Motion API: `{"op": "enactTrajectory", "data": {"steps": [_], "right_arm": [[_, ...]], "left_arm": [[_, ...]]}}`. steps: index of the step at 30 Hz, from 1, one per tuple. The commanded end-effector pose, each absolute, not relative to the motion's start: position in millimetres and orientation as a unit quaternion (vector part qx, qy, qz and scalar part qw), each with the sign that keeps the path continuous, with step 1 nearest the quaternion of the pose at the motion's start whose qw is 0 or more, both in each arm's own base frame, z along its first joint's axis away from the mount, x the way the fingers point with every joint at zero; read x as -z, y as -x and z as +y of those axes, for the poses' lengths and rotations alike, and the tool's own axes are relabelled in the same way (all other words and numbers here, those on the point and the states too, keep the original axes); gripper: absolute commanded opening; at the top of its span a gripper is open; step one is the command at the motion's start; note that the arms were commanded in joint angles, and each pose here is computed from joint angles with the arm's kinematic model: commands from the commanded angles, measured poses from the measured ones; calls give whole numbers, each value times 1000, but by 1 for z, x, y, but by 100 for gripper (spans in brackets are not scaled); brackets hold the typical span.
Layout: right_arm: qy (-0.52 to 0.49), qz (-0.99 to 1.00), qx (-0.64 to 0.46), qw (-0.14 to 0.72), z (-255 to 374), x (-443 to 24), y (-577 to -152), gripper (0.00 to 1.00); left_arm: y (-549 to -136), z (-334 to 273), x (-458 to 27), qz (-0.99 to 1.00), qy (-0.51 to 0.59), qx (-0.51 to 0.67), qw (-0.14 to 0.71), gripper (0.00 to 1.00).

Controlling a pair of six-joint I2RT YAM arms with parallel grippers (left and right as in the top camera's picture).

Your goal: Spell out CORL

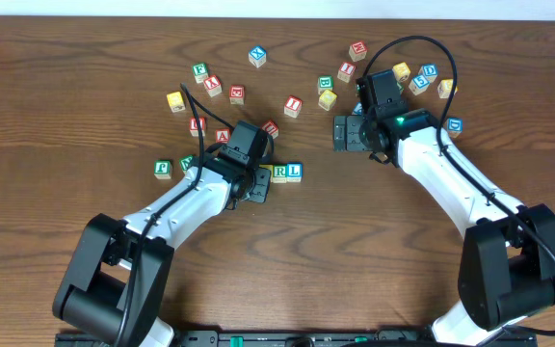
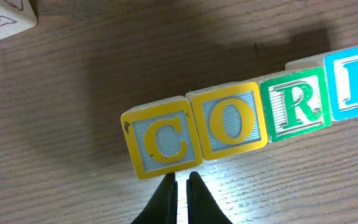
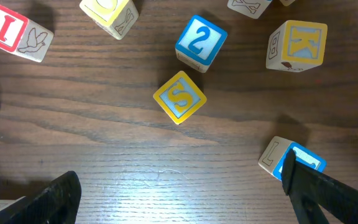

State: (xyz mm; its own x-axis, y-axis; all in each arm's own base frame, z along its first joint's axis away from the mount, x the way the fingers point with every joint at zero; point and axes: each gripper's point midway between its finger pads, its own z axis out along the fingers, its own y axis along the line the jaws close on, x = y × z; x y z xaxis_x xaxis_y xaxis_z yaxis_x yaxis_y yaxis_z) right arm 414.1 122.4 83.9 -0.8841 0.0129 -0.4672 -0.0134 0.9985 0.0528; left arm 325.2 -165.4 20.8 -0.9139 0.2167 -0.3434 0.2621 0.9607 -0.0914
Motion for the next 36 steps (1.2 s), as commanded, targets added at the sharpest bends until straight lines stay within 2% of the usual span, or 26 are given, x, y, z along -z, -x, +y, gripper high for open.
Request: {"op": "enactTrajectory", "data": {"steps": [1, 10, 15, 20, 26, 30, 36], "right_arm": [[3, 968, -27, 248, 120, -91, -414, 99], [3, 968, -26, 248, 120, -91, -414, 99], [8, 968, -23, 248, 119, -91, -415, 99], [9, 968, -16, 250, 117, -91, -415, 99], [9, 968, -15, 251, 116, -91, -416, 99], [9, 968, -15, 251, 116, -91, -415, 99], [6, 967, -1, 254, 111, -91, -417, 99]], "left_arm": [[-322, -162, -14, 977, -131, 57, 160, 7], [-313, -157, -13, 980, -131, 51, 141, 7], [-306, -154, -37, 978, -130, 55, 152, 7], [-313, -156, -91, 962, -126, 78, 227, 7], [-322, -132, -149, 939, -98, 38, 327, 8], [-325, -121, -167, 929, -85, 19, 359, 7], [-326, -118, -168, 928, -81, 11, 364, 7]]}}
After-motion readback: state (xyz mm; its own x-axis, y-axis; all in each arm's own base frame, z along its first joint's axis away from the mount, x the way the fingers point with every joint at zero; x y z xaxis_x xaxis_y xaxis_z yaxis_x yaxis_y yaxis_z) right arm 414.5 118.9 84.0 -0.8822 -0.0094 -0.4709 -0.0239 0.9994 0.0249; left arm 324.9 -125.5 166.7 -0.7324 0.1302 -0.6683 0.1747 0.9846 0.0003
